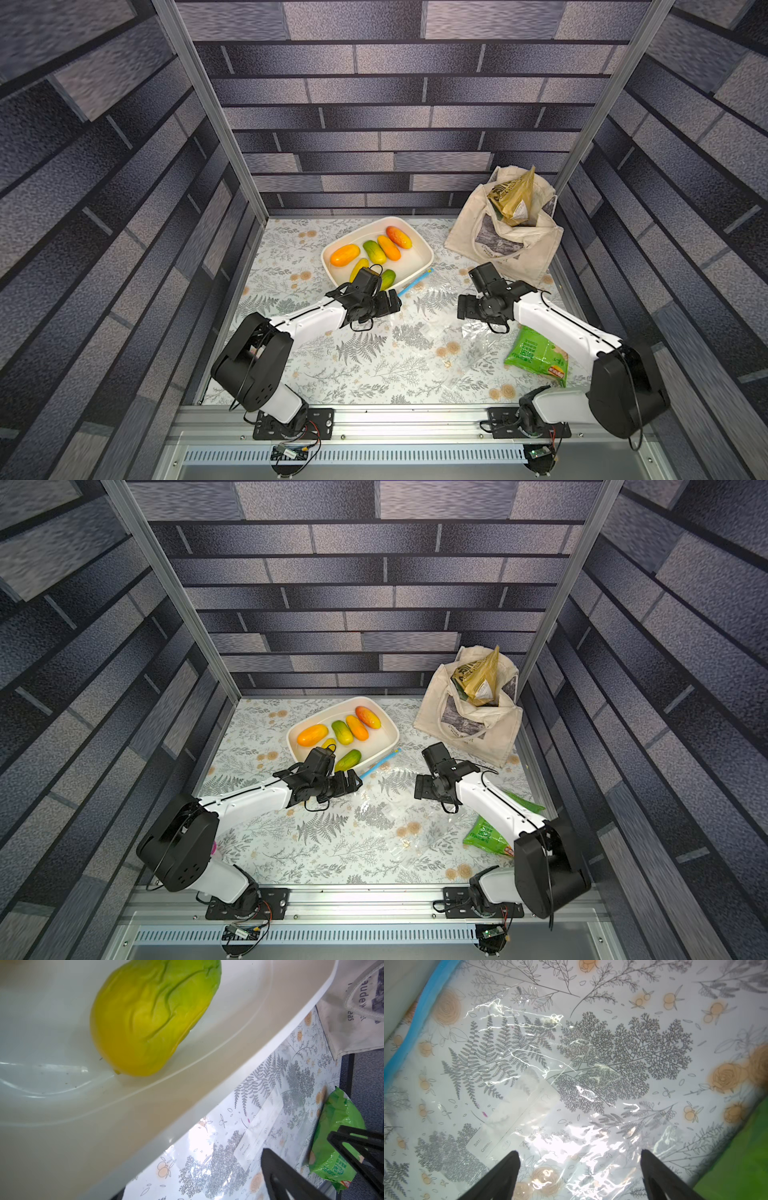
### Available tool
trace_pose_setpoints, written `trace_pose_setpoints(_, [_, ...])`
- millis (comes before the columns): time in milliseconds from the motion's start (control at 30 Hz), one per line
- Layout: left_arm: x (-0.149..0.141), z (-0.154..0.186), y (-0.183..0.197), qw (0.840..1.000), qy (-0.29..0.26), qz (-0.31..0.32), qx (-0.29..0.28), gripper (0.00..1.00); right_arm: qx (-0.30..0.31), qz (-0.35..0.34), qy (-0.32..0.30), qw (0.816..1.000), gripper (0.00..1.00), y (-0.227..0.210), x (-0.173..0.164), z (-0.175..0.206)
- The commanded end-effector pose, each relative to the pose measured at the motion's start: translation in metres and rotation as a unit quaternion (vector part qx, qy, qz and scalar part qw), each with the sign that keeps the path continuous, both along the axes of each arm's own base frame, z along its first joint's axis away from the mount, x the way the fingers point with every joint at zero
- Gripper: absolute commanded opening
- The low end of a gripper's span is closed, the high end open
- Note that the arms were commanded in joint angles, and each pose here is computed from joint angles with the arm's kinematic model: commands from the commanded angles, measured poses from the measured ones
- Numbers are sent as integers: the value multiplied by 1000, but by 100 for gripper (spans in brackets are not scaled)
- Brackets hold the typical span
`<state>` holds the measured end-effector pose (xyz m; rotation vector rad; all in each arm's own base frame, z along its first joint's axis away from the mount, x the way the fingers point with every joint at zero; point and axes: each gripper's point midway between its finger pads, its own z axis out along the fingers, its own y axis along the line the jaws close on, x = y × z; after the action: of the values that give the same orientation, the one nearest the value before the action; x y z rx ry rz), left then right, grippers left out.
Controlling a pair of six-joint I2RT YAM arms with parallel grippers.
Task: Place the mango in a zip-top bag and seal the zipper
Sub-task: Move the basket to the center of the board, then pick up the zipper food storage bag at the center of the board.
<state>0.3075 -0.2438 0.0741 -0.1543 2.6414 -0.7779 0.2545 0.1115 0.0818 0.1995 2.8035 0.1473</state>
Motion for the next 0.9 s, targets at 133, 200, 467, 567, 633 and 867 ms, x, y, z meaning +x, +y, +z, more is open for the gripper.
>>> trace_pose_setpoints(133, [17,5,-5,1000,-10,-23,-3,100,55,-125,62,989,93,-13,-58,-36])
trace_pose_setpoints(200, [20,7,-6,1000,-10,-27,-10,100,73,-131,71,986,91,-6,-58,-47])
trace_pose_setpoints(467, [24,22,-2,999,-21,-27,-21,100,95,-165,56,980,78,-2,-47,-70])
trace_pose_setpoints(567, [25,26,-8,998,-25,-31,-57,100,106,-171,43,979,64,1,-41,-75])
trace_pose_setpoints(633, [24,34,-16,994,-30,-43,-91,100,110,-175,35,978,53,2,-37,-79])
trace_pose_setpoints(867, [22,77,-23,984,-83,-74,-142,100,111,-166,-9,980,20,4,-12,-65])
